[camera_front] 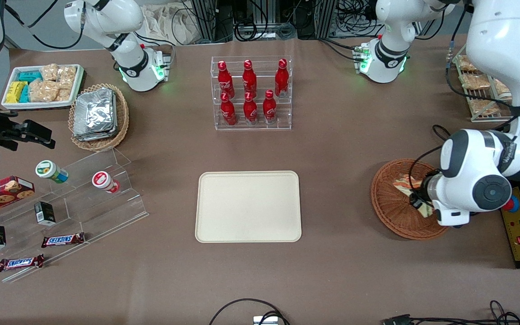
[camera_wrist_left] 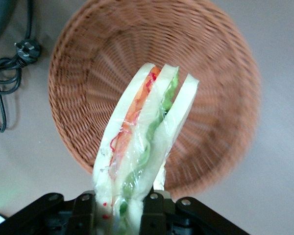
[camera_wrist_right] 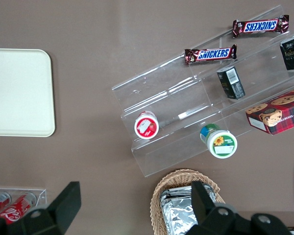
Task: Place sandwich from basket to tray
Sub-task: 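Lift the sandwich and carry it toward the cream tray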
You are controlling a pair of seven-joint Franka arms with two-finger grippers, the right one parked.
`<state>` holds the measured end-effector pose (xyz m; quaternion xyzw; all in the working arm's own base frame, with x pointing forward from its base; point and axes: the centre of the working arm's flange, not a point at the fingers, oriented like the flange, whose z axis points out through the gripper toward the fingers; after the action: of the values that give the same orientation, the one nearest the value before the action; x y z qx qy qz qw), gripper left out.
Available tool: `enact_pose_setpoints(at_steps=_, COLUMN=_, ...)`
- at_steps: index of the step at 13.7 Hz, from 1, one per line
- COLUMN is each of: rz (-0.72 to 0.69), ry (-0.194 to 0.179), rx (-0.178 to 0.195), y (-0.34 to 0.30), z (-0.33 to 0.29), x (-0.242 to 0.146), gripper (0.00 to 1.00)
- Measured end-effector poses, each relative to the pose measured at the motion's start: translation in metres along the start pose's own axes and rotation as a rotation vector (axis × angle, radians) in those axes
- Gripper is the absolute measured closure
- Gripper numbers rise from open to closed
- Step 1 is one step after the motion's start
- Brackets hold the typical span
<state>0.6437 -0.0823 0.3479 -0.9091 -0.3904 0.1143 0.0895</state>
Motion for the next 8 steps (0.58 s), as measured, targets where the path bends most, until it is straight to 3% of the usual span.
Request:
enact_pose_setpoints(at_steps=3, rz=0.213, ry=0.031, rx=-0.082, y=0.046, z=-0.054, x=-0.075, gripper=0.80)
enact_pose_setpoints(at_steps=6, rz=0.408, ry=0.023, rx=-0.118, y=0.089, z=-0.057, x=-0.150, gripper=0.80)
enact_pose_setpoints(at_steps=8, rz=0.475, ry=0.027, rx=-0.177, y=0.124, z=-0.054, x=-0.179, gripper=0.80)
